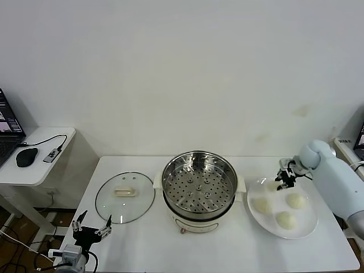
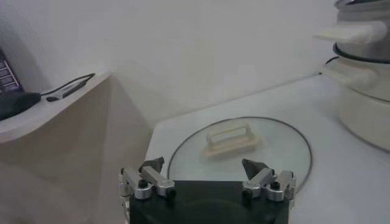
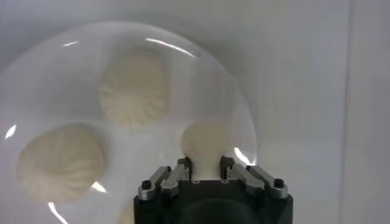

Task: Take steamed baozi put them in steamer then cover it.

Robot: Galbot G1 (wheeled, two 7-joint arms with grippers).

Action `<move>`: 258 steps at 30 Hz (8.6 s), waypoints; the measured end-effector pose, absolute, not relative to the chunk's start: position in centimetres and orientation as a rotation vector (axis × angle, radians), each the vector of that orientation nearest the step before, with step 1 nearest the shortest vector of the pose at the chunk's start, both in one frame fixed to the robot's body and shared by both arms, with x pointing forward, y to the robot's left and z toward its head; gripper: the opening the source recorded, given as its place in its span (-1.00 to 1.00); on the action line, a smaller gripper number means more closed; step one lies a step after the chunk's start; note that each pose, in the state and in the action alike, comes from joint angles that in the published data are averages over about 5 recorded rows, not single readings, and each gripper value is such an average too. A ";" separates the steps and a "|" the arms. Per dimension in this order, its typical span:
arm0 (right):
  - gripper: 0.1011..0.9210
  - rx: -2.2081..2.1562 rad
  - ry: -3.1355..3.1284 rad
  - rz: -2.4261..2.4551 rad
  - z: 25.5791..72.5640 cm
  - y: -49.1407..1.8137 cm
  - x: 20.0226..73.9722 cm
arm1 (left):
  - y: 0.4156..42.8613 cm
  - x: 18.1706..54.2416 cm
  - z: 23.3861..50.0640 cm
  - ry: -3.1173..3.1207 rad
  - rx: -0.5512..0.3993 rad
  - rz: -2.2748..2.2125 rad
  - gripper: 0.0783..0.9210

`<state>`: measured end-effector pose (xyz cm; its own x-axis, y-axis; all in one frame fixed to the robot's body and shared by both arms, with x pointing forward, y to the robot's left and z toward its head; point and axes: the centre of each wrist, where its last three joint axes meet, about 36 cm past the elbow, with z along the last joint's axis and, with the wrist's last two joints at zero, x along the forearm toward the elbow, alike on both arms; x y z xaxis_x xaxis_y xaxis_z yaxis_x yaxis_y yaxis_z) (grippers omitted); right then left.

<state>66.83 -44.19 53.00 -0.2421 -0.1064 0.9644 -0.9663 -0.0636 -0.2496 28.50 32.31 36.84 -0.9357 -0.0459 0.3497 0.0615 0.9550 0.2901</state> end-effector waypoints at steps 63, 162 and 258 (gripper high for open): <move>-0.38 2.090 -0.198 2.470 64.3 -10.0 69.0 | 32.2 27.0 38.2 -2.737 0.072 -0.426 0.77; 0.76 1.173 -1.334 1.242 57.0 -36.2 60.9 | 31.2 26.3 38.3 -2.687 0.038 -0.412 0.77; 0.19 1.284 -1.422 1.282 69.6 -28.1 65.0 | 31.5 27.0 39.0 -2.693 0.041 -0.488 0.77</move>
<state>64.99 -28.13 69.63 -0.1526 -0.1612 0.9751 -0.9865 -0.0347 -0.1601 27.04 31.49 39.00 -0.9190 -0.0987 0.3818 0.0415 0.9386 0.3425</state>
